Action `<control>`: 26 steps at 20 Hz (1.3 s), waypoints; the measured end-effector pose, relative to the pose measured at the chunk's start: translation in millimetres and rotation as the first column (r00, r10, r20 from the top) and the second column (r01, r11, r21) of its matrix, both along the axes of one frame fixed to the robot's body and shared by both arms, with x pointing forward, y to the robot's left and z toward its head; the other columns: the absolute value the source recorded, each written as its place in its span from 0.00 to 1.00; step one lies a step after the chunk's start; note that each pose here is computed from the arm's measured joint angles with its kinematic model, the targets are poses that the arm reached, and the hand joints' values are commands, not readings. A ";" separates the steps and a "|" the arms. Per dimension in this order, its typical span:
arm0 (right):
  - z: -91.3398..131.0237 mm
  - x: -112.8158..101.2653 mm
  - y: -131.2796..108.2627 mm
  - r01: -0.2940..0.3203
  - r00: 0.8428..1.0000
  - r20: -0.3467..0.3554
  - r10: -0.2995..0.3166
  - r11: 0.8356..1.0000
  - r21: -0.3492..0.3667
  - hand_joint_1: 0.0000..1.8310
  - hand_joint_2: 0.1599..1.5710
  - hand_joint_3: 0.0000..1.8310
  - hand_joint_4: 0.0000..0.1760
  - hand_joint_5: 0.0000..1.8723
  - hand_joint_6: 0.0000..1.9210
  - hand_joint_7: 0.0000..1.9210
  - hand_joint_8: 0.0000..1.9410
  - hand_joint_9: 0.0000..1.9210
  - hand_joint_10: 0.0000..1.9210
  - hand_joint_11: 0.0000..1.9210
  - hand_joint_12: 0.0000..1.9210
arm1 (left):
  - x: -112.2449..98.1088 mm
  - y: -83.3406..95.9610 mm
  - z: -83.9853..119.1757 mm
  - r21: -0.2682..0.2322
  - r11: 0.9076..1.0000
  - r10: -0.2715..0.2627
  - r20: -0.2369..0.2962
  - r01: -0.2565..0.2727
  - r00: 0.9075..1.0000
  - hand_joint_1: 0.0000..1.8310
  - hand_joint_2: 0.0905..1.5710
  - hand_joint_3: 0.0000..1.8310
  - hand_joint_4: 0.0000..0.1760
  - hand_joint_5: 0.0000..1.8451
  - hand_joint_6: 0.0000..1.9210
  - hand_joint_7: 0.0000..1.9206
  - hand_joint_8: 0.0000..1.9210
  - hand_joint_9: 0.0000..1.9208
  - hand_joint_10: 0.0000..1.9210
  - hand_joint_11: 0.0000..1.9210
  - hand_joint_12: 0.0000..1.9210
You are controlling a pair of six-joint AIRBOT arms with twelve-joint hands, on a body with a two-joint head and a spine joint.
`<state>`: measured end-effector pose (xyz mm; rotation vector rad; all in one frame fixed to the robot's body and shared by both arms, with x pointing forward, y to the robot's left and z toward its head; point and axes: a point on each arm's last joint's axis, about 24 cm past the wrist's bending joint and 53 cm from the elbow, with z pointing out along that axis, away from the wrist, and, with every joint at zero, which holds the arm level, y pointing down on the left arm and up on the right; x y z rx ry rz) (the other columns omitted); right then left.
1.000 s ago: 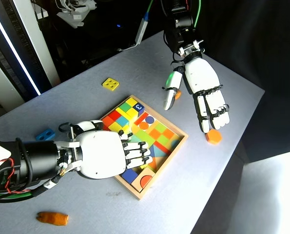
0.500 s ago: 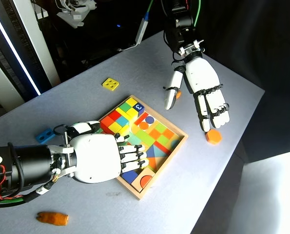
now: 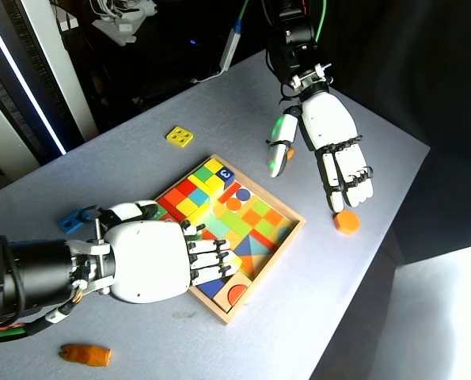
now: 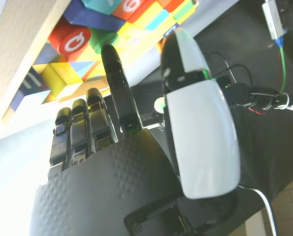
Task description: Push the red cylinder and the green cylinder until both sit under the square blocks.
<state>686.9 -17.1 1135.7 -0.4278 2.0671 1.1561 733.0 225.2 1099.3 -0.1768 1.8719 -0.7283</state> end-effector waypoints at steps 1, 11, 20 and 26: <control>0.1 -0.2 -2.5 0.003 1.000 -0.001 -0.003 1.000 -0.002 0.11 0.68 0.00 0.89 0.35 0.00 0.03 0.00 0.00 0.00 0.00 0.00 | 0.0 0.0 -0.2 0.001 1.000 0.000 -0.001 0.000 1.000 0.00 0.70 0.00 0.72 0.00 0.00 0.00 0.00 0.00 0.00 0.00 0.00; -3.4 -3.4 -11.3 0.015 1.000 -0.021 -0.015 1.000 -0.008 0.13 0.67 0.00 0.88 0.36 0.00 0.03 0.00 0.00 0.00 0.00 0.00 | -0.9 1.3 -1.6 -0.002 1.000 0.003 -0.002 -0.003 1.000 0.00 0.71 0.00 0.71 0.00 0.00 0.00 0.00 0.00 0.00 0.00 0.00; -4.9 -8.0 -12.4 0.013 0.999 -0.039 -0.013 1.000 -0.003 0.12 0.67 0.00 0.91 0.36 0.00 0.03 0.00 0.00 0.00 0.00 0.00 | -1.2 5.5 -2.8 -0.005 1.000 0.013 -0.008 -0.013 1.000 0.00 0.71 0.00 0.75 0.00 0.00 0.00 0.00 0.00 0.00 0.00 0.00; -5.6 -11.0 -12.8 0.006 0.999 -0.045 -0.006 1.000 -0.004 0.10 0.67 0.00 1.00 0.35 0.00 0.03 0.00 0.00 0.00 0.01 0.00 | -1.2 5.4 -2.5 -0.009 1.000 0.015 -0.008 -0.015 1.000 0.00 0.71 0.00 0.73 0.00 0.00 0.00 0.00 0.00 0.00 0.00 0.00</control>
